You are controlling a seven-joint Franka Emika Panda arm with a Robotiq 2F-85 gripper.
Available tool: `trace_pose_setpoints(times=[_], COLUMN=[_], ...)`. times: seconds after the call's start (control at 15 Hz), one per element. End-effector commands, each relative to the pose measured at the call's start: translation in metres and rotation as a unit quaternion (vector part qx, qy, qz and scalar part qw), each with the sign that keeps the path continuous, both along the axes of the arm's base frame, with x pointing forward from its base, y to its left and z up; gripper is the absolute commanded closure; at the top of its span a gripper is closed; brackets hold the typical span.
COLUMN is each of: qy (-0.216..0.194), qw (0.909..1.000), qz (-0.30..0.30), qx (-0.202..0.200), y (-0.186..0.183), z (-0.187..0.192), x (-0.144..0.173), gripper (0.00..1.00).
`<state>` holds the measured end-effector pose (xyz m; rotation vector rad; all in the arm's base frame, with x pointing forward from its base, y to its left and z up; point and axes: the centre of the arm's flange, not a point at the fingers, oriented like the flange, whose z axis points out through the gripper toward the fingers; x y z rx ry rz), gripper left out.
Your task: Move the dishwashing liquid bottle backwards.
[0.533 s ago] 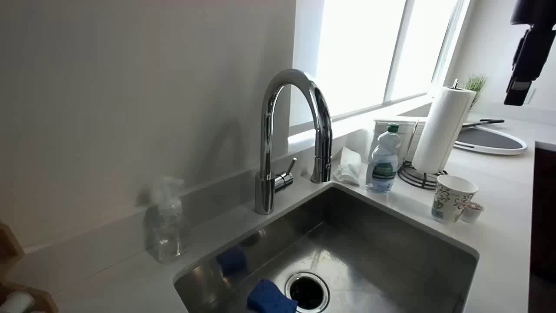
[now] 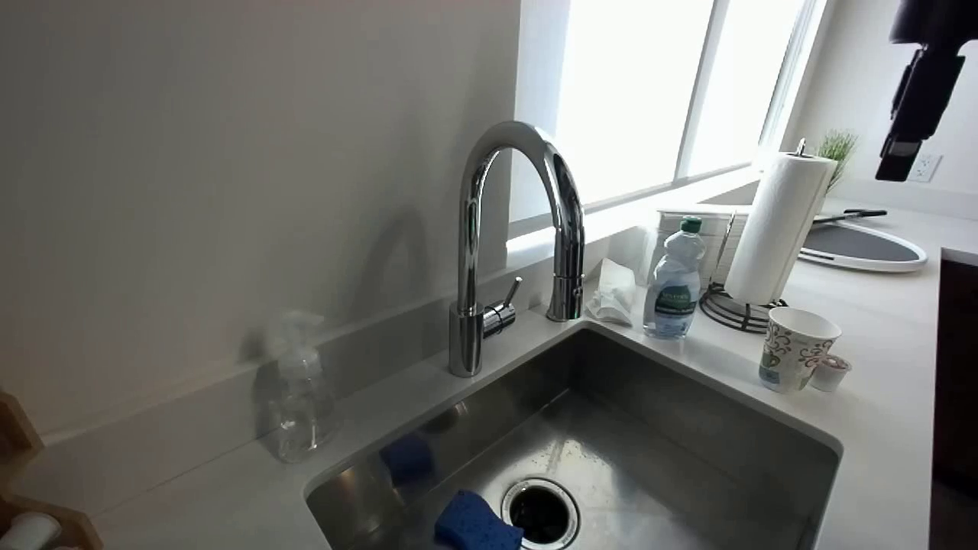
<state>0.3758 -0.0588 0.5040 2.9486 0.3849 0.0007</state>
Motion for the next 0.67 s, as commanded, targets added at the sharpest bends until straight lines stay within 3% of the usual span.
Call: trace_pose_setpoints(times=[0.0,0.27,0.6], qy=[-0.02,-0.056,-0.067], qw=[0.9987,0.9886,0.988], qz=[0.046,0.139,0.134], qx=[-0.014,0.013,0.036], y=[-0.041,-0.081,-0.102], z=[0.005,0.003,-0.025], x=[0.034,0.07,0.108], gripper=[0.0,0.0,0.0])
